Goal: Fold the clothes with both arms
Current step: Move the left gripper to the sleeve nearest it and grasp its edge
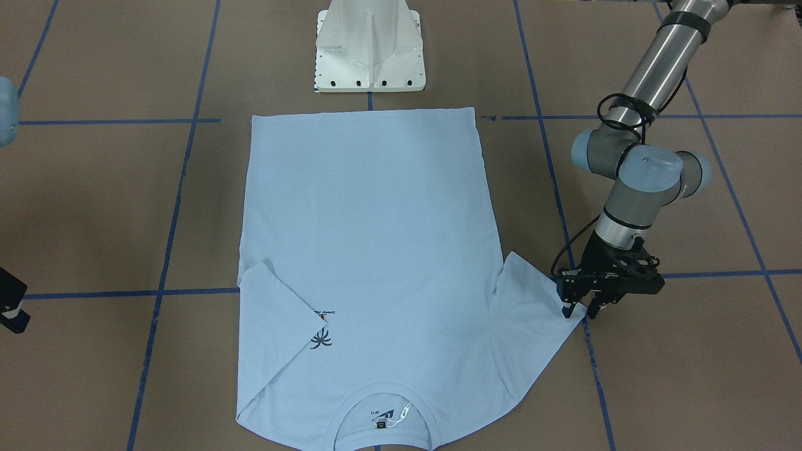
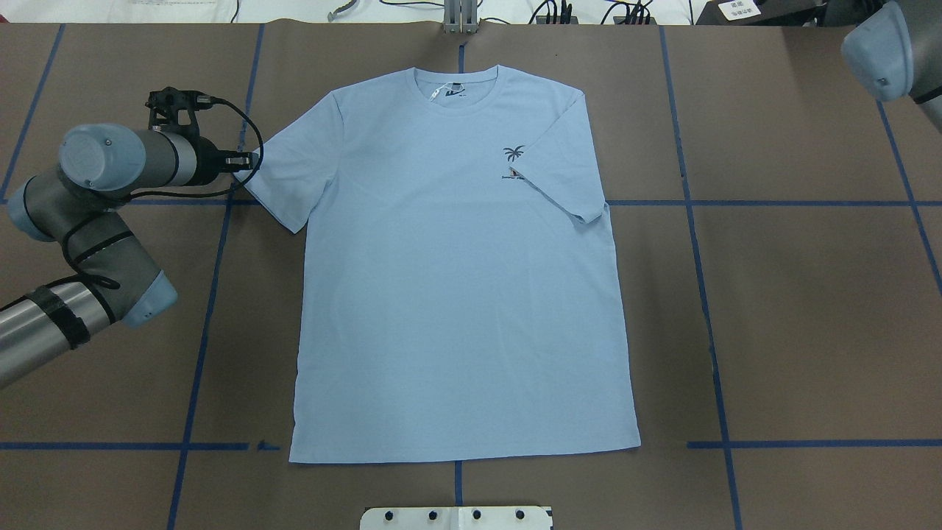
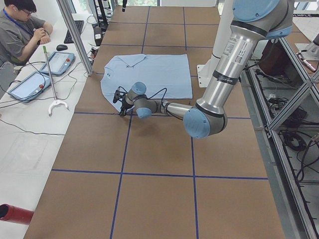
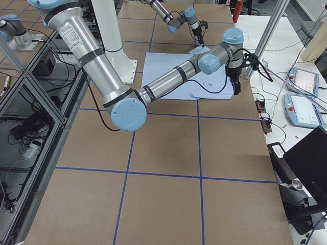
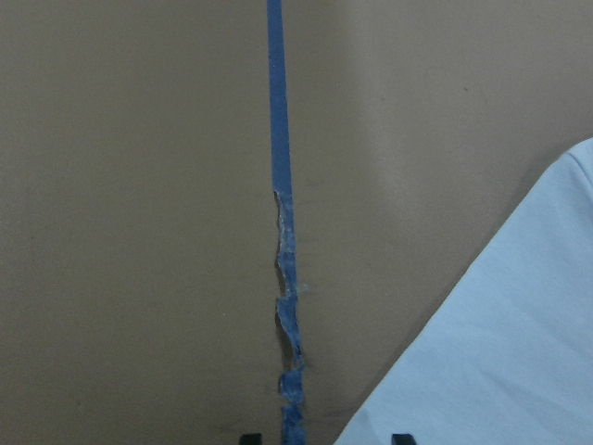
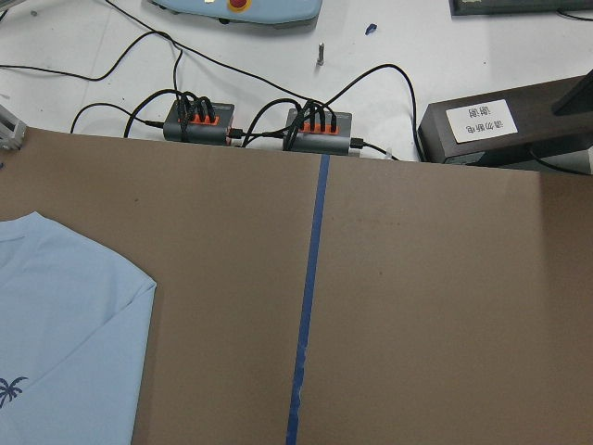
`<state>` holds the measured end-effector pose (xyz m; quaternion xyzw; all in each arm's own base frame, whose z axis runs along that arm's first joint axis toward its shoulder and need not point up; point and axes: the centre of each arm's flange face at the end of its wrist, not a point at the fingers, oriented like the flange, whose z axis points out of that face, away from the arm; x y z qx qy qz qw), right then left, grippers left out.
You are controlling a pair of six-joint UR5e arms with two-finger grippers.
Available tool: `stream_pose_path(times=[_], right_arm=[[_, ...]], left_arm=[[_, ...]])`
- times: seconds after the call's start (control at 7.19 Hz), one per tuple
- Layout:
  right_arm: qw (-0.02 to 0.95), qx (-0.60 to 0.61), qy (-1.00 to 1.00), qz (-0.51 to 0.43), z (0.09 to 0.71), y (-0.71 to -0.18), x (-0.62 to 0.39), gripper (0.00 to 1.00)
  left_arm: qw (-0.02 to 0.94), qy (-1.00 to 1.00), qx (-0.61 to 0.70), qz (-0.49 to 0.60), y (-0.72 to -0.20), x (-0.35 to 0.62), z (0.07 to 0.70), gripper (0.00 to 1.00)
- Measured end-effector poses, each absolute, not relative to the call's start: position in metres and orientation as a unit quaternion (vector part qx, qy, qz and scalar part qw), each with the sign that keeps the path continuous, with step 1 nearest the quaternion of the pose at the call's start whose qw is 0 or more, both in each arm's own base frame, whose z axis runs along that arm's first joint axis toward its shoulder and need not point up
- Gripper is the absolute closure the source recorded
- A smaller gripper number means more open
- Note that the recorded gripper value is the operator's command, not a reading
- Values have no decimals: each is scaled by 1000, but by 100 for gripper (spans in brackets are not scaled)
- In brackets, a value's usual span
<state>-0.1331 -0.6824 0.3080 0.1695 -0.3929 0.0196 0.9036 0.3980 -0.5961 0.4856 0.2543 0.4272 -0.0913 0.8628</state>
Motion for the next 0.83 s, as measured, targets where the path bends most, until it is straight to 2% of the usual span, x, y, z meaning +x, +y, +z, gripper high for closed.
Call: stream_pose_path(times=[0.14, 0.83], right_arm=[[904, 169, -393, 20, 309, -682, -133, 0], [903, 168, -394, 22, 308, -681, -134, 0]], left_arm=[[862, 428, 253, -92, -595, 400, 485, 100], [847, 453, 259, -105, -589, 400, 431, 100]])
